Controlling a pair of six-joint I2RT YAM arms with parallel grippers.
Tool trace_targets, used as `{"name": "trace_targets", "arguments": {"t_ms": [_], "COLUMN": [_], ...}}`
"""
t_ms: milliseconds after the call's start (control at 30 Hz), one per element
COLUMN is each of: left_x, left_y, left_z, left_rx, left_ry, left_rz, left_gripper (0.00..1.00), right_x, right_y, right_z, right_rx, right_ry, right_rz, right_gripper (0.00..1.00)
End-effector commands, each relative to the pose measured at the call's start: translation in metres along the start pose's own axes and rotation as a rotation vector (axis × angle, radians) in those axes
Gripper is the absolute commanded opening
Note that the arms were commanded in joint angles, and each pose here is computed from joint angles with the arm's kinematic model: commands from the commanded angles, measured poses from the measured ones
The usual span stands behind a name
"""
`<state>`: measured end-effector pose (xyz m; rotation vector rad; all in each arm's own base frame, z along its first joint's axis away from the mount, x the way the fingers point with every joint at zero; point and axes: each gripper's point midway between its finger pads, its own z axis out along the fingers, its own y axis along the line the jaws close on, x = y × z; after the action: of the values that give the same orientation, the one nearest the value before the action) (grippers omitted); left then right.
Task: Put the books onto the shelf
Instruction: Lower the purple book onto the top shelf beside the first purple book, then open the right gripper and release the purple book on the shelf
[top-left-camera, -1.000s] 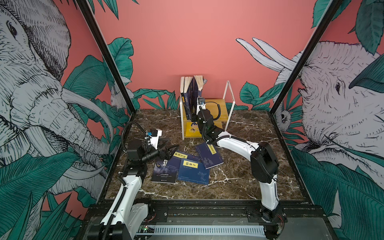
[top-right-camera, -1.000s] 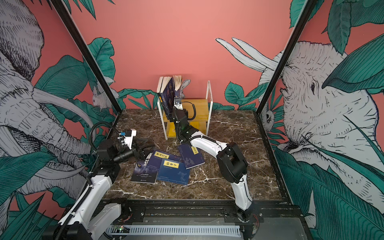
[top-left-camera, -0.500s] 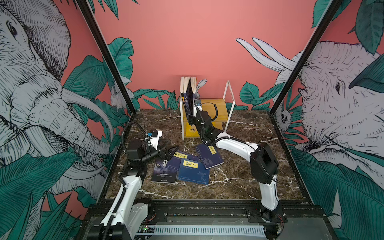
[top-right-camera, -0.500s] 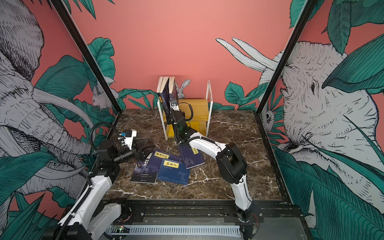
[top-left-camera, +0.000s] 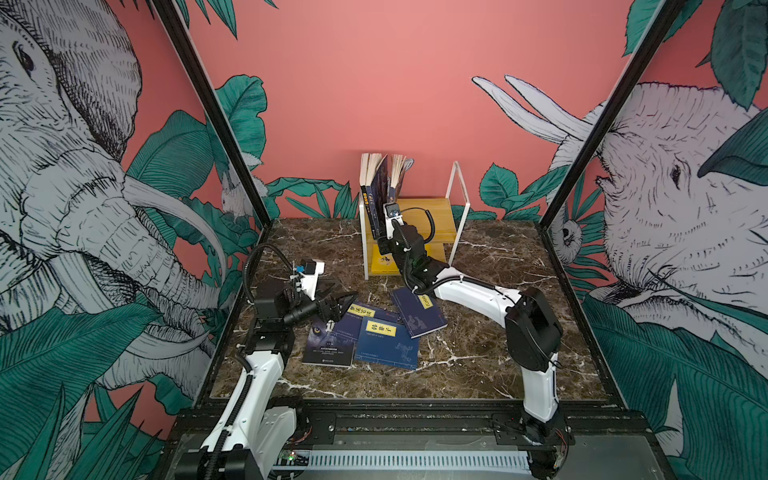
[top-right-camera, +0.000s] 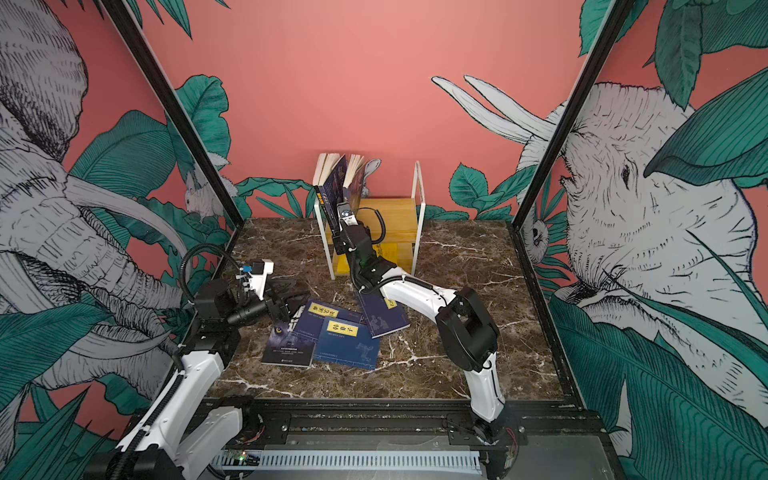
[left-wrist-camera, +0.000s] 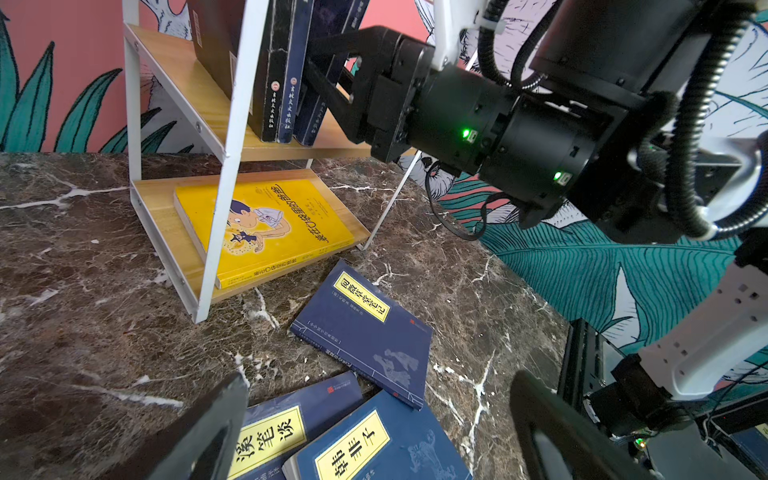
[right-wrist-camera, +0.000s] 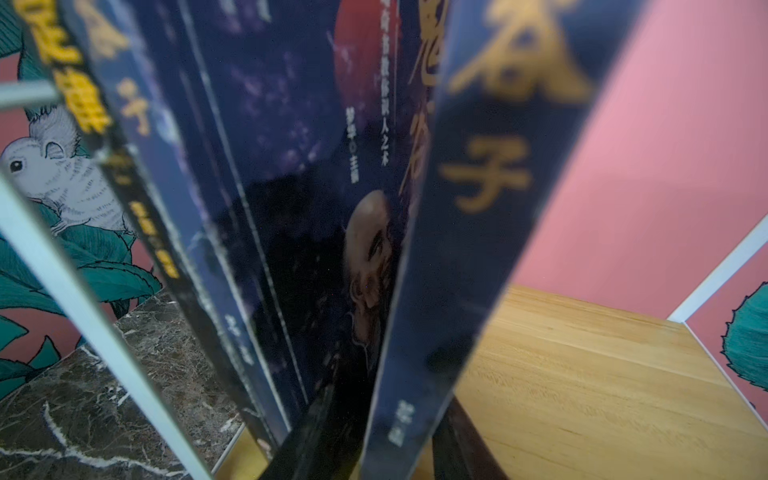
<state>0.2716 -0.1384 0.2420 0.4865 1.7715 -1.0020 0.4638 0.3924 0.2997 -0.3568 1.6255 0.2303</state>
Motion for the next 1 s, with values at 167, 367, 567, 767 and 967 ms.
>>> {"name": "trace_targets", "arguments": {"t_ms": [167,367,567,767,967], "left_x": [-0.001,-0.001,-0.003,-0.001,-0.001], "left_y": [-0.003,-0.003,-0.002,0.000,0.000], "left_z": [-0.004,-0.005,-0.005,-0.005,-0.005], "left_rx": [0.005,0.003,-0.002,-0.011,-0.006], "left_ry": [-0.007,-0.012,-0.014,-0.004,-0.009], "left_rz": [0.028,0.030,0.032,0.027,0.026], "left_gripper": [1.00,1.00,0.99,1.00,1.00], "right_x": [-0.063,-0.070,-0.072,-0.077,-0.062], "right_y": [0.005,0.012,0.016,0.015,0.021], "right_z": [-0.017,-0.015,-0.013,-0.021,-0.036], "right_rx": [-0.023,-0.050,-0.068,-0.083,-0.166], "right_ry": [-0.097,-0.099,-0.096,-0.081,-0.022], "right_rz": [-0.089,-0.121,-0.141,-0.239,-0.278], "right_gripper": [0.37,0.29,0.26,0.34,0.47]}}
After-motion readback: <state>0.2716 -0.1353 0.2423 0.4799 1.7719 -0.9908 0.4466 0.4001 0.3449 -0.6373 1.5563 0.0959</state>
